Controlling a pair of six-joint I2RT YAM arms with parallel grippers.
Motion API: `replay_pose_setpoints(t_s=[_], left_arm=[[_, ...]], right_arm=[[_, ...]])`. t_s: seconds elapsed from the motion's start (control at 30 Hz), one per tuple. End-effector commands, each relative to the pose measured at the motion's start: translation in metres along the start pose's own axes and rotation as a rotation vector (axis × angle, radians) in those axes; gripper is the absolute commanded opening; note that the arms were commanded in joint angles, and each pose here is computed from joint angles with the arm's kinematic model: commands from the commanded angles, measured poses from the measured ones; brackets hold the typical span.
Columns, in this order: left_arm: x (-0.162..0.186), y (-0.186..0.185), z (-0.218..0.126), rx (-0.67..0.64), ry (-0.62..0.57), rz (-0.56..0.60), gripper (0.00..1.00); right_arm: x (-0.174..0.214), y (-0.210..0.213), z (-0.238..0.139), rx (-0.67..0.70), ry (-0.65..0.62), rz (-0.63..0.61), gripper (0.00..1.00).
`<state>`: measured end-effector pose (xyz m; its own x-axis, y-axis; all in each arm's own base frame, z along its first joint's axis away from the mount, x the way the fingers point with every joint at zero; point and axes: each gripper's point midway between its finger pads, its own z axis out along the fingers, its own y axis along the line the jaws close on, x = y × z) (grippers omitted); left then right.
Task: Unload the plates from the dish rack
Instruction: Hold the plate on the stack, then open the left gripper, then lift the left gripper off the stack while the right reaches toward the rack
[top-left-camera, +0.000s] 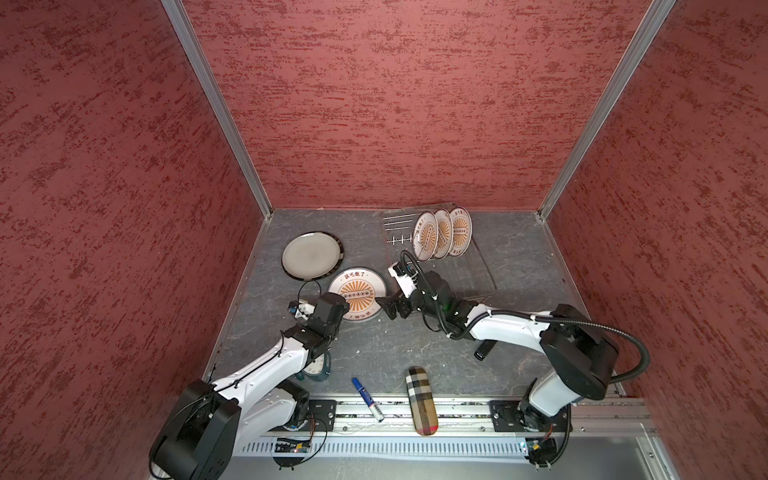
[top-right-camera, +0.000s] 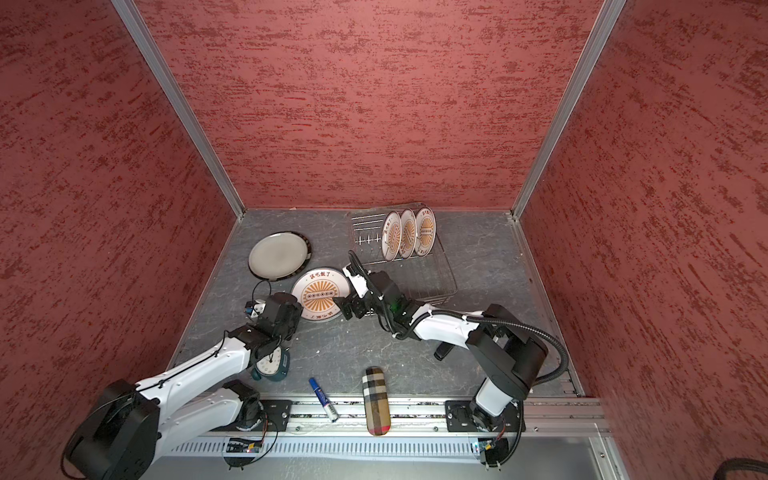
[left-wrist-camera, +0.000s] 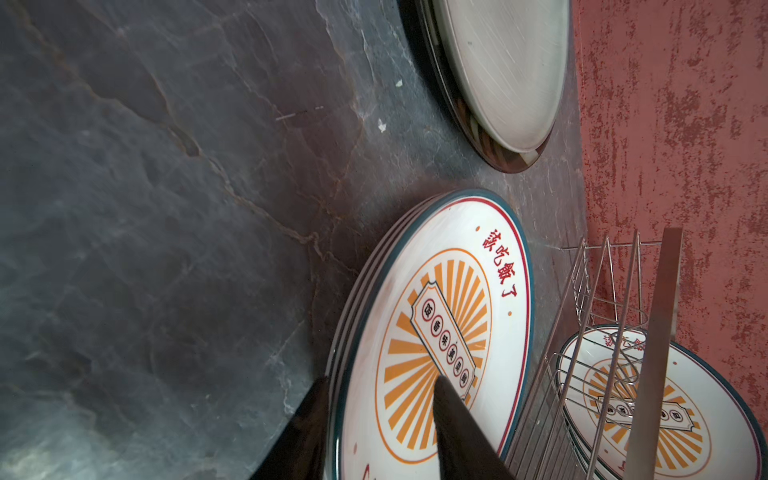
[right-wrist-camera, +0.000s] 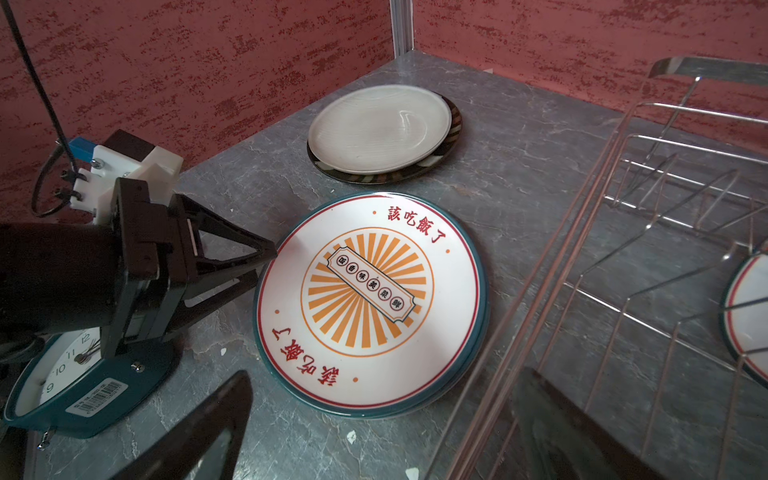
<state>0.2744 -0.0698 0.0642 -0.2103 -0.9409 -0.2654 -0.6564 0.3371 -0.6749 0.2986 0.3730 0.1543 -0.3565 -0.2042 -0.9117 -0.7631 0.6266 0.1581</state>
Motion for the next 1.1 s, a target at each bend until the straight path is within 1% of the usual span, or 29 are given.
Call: replay_pose_setpoints(t_s=[0.0,0.2,0.27,0.37,0.47,0.53,0.57,0.63,0.7,0.73,0.8,0.87,1.0,1.07], left_arm=[[-0.003,-0.003,0.000,0.001,-0.020,-0.011,0.43],[-0.009,0.002,-0.003,-0.010,-0.046,-0.027,0.43],[-0.013,0.005,-0.006,-0.009,-0.067,-0.032,0.46],[-0.018,0.006,-0.010,0.012,-0.082,-0.038,0.53],[-0.021,0.001,-0.015,0.053,-0.094,-0.016,0.67],[-0.021,-0.004,-0.018,0.089,-0.091,0.015,0.73],[-0.021,-0.010,-0.021,0.128,-0.086,0.046,0.75],[-0.016,-0.030,-0.028,0.265,-0.079,0.111,0.81],[-0.008,-0.052,-0.041,0.461,-0.075,0.182,0.95],[-0.005,-0.062,-0.048,0.546,-0.073,0.211,0.99],[0.002,-0.078,-0.065,0.687,-0.062,0.264,0.99],[0.011,-0.088,-0.075,0.750,-0.034,0.320,0.99],[0.034,-0.108,-0.098,0.891,0.007,0.461,0.99],[0.044,-0.115,-0.106,0.938,0.024,0.510,0.99]], right_arm=[[-0.014,0.001,0.003,0.015,-0.029,-0.030,0.99],[-0.015,-0.001,0.000,0.026,-0.039,-0.029,0.99],[-0.017,-0.002,-0.002,0.034,-0.053,-0.026,0.99],[-0.024,-0.004,-0.011,0.051,-0.097,-0.017,0.99],[-0.034,-0.004,-0.025,0.055,-0.162,0.003,0.99],[-0.043,-0.005,-0.037,0.062,-0.217,0.023,0.99],[-0.046,-0.007,-0.044,0.071,-0.243,0.032,0.99],[-0.058,-0.014,-0.060,0.107,-0.311,0.063,0.99],[-0.064,-0.025,-0.074,0.147,-0.362,0.108,0.99],[-0.066,-0.028,-0.079,0.154,-0.380,0.123,0.99],[-0.070,-0.034,-0.087,0.161,-0.404,0.148,0.99],[-0.073,-0.043,-0.091,0.188,-0.410,0.160,0.99],[-0.082,-0.077,-0.104,0.327,-0.419,0.217,0.99],[-0.088,-0.093,-0.112,0.370,-0.426,0.241,0.99]])
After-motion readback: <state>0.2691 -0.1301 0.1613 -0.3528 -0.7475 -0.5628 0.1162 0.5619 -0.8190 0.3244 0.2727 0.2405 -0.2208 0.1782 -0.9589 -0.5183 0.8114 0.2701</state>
